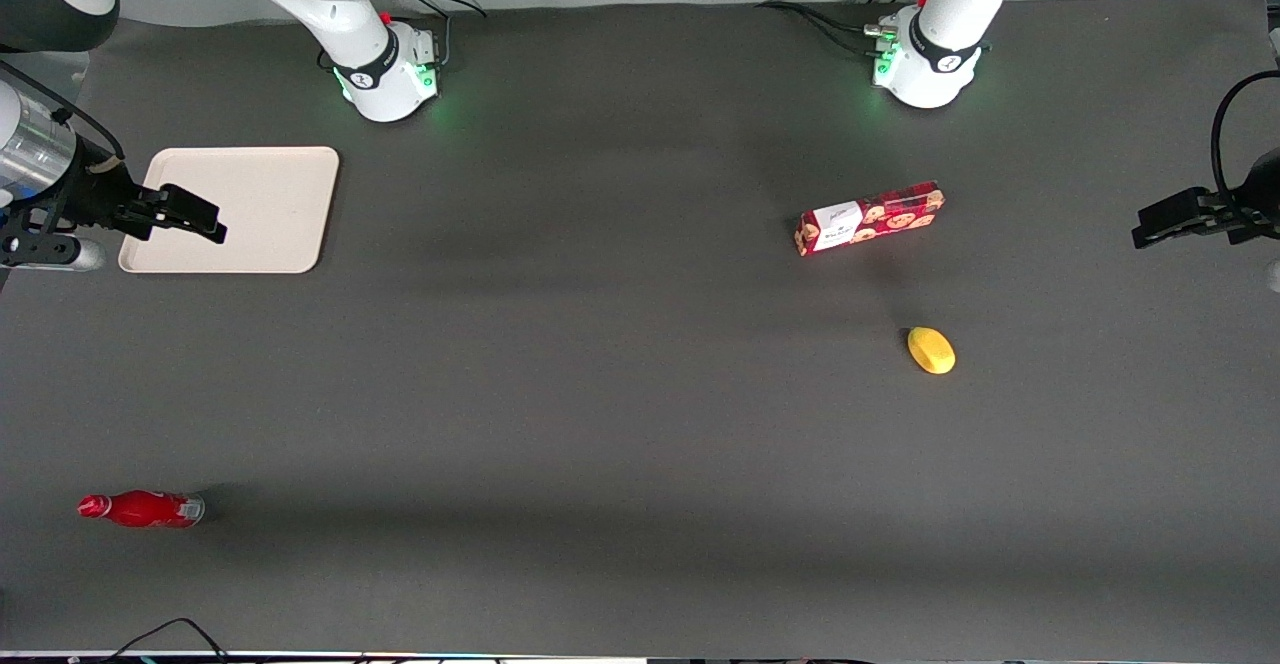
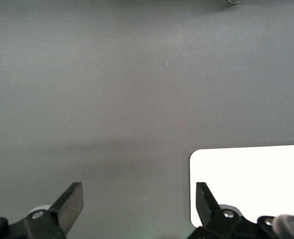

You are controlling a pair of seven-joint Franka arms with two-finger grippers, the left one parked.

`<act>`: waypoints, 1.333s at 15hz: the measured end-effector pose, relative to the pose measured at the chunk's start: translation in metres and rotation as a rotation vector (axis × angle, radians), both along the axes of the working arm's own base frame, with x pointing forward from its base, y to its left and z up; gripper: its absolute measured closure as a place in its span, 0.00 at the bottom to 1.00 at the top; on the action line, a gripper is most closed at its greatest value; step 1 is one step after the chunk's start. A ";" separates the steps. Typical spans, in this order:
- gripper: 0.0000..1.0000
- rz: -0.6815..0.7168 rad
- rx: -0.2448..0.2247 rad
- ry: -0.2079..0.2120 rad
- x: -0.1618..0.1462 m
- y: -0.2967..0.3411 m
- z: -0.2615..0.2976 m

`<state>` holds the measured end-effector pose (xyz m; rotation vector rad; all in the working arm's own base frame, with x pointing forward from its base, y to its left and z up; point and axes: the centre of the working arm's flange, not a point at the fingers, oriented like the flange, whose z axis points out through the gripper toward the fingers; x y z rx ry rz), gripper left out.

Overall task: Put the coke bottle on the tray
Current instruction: 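Move the right gripper from the tray toward the red Coca-Cola bottle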

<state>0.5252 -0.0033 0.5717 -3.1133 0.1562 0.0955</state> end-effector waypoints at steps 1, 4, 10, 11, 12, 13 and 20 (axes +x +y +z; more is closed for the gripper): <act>0.00 0.000 0.000 0.001 0.000 0.000 0.000; 0.00 0.001 0.000 0.000 0.000 0.001 0.001; 0.00 0.023 -0.040 -0.031 0.008 -0.016 0.015; 0.00 0.049 -0.061 -0.030 0.013 -0.028 0.014; 0.00 0.069 -0.073 -0.023 0.019 -0.043 0.010; 0.00 0.086 -0.078 -0.014 0.025 -0.061 0.004; 0.00 0.299 -0.168 0.011 0.085 -0.161 -0.072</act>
